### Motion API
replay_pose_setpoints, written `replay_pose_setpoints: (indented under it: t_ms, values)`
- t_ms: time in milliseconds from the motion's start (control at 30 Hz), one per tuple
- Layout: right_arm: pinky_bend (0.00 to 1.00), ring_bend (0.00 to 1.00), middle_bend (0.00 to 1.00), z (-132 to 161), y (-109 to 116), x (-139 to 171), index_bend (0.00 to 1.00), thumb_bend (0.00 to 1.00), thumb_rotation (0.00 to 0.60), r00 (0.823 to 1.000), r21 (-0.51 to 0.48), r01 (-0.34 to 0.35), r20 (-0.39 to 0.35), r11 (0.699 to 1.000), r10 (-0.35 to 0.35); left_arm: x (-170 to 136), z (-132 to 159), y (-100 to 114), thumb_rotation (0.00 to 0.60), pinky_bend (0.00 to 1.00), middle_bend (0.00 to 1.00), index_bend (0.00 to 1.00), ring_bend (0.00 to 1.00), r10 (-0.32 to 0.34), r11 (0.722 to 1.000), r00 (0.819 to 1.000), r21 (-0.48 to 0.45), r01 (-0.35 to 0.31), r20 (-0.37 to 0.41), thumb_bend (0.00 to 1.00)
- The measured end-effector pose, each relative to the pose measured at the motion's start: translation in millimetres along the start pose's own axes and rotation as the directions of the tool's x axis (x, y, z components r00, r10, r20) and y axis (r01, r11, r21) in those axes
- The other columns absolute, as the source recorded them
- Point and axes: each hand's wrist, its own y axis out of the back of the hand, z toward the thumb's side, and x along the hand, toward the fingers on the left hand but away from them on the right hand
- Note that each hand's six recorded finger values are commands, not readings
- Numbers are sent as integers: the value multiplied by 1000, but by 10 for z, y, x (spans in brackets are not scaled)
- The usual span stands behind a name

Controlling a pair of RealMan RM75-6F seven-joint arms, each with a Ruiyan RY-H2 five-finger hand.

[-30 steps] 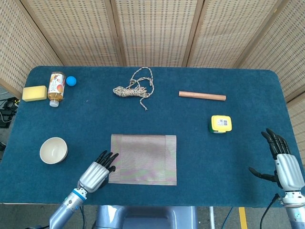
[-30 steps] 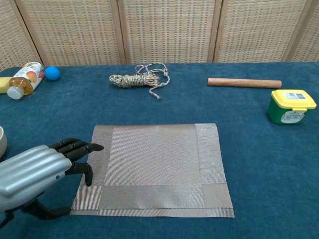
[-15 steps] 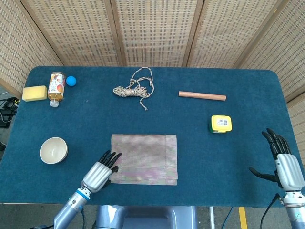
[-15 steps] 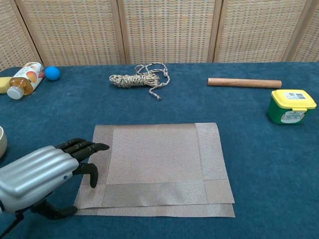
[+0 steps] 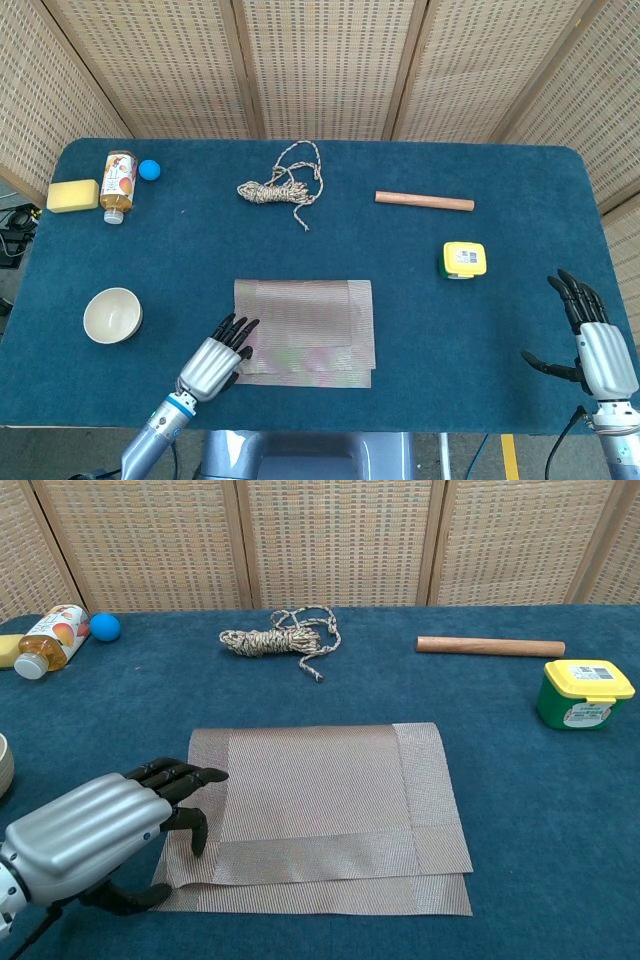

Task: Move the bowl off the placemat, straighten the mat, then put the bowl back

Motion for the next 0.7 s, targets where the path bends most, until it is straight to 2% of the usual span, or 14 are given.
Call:
replay_pose_setpoints:
  t_ms: [400,600,700]
  values:
    - [0,0,0,-2,4,0,0,150,600,1000,-2,0,2,1000,0,78,77,67,600,0,0,309,0,41,999,999,8,-41,1,262]
    - [0,0,0,-3,0,1,0,150,600,1000,-2,-4,3,1000,4,108,89,60,600,0,0,342,0,36,999,999,16,-36,-1,262]
    - [0,0,0,-3,-2,0,0,150,600,1000,-2,-5,4,1000,5,119,102,57,600,0,0,377,0,33,999,999,14,-33,-1,309]
